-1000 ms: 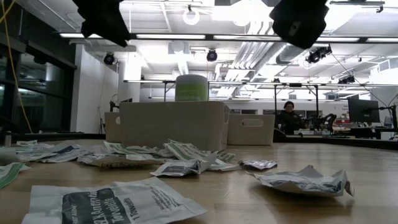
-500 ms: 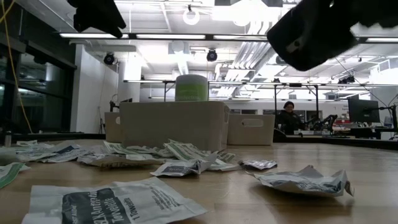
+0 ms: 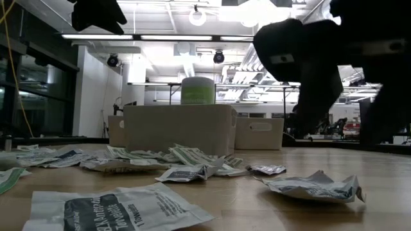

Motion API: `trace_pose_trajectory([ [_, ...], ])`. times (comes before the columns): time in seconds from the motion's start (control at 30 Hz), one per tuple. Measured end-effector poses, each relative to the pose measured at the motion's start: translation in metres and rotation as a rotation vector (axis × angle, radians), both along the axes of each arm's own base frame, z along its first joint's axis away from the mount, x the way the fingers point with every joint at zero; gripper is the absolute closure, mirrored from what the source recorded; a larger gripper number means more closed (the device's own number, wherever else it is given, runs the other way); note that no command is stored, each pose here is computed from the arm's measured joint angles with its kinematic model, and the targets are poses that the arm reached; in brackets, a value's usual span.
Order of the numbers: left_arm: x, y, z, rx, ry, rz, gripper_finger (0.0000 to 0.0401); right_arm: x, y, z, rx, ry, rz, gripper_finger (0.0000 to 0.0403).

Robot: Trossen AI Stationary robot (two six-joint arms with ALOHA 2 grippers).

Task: Pick & Place First Aid Supplies
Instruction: Put the towelette pack into the right bin

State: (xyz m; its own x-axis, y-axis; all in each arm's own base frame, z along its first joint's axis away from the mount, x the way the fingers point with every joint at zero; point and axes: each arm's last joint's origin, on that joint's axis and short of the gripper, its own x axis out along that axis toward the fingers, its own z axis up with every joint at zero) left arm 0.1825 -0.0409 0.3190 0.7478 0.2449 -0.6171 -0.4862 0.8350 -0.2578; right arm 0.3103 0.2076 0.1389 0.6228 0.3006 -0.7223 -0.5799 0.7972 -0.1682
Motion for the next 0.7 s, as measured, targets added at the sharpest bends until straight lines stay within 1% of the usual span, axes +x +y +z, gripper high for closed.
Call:
trace_pose_trajectory([
  [0.1, 0.0, 0.0, 0.0, 0.001, 0.001, 0.002, 0.0254, 0.0, 0.0, -0.005, -0.012, 0.022, 0.007, 0.0258],
  [0.27, 0.0, 0.001, 0.0, 0.011, -0.001, 0.012, 0.0254, -0.001, 0.002, -0.012, -0.021, 0.04, 0.075, 0.0258],
  [0.43, 0.0, 0.001, 0.0, 0.016, -0.001, 0.017, 0.0254, 0.0, 0.002, -0.018, -0.034, 0.051, 0.073, 0.0262],
  [0.57, 0.0, 0.001, 0.0, 0.02, 0.004, 0.02, 0.0254, 0.0, 0.001, -0.019, -0.036, 0.058, 0.062, 0.0279],
  [0.7, -0.001, 0.002, -0.001, 0.031, 0.015, 0.027, 0.0254, -0.001, 0.0, -0.02, -0.045, 0.076, 0.061, 0.0314],
])
